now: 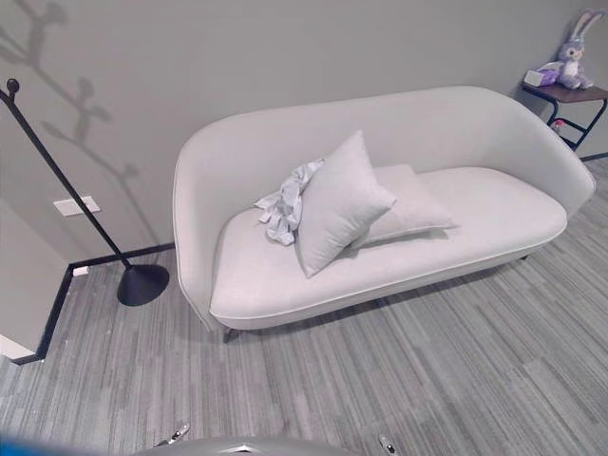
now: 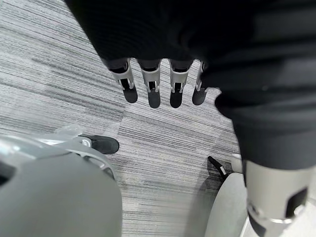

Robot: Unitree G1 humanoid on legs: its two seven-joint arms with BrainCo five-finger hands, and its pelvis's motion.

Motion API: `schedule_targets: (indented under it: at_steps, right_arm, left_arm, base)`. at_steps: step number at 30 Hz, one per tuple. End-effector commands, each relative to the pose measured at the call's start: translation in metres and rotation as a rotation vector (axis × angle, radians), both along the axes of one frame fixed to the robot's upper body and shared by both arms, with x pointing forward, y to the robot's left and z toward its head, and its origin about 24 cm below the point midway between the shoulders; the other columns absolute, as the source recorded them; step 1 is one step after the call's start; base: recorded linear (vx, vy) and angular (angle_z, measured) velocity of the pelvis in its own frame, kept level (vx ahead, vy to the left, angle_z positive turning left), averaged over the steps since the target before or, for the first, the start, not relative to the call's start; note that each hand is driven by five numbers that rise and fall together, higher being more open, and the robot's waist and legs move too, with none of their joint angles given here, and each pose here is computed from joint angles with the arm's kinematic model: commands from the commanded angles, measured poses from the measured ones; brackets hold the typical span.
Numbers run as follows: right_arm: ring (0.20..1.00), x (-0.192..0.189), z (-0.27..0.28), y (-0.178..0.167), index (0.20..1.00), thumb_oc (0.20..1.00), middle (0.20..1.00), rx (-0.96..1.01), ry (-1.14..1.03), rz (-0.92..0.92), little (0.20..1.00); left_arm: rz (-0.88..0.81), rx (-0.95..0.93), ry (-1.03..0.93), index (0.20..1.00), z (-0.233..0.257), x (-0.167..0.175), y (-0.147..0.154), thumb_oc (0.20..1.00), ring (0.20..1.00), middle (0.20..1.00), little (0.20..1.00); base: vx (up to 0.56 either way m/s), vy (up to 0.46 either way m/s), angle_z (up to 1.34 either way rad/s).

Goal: Hang the clothes on the sofa on the clothes rack.

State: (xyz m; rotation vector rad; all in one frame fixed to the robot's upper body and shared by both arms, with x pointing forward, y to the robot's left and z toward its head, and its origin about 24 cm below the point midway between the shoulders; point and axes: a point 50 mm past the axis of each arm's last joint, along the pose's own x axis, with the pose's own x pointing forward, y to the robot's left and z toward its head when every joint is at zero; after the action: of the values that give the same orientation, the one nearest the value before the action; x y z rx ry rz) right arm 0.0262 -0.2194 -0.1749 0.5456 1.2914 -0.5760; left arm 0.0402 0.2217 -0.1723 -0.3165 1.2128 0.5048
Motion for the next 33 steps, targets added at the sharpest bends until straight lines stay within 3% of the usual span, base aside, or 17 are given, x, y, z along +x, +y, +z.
schedule_targets:
  at_steps: [1, 33]
  right_arm:
    - [1.0, 0.006, -0.002, 0.012, 1.0, 1.0, 1.0, 0.029, 0.025, -0.034, 1.0]
    - [1.0, -0.002, -0.004, 0.026, 1.0, 1.0, 1.0, 0.063, 0.071, 0.037, 1.0]
  left_arm:
    - [0.096, -0.025, -0.038, 1.0, 0.0, 0.013, -0.004, 1.0, 1.0, 1.0, 1.0]
    - [-0.098, -0.04, 0.067, 1.0, -0.002, 0.004, -0.008, 1.0, 1.0, 1.0, 1.0]
  base:
    - [0.0, 0.0, 0.0]
    - [0.01, -0.007, 0.01]
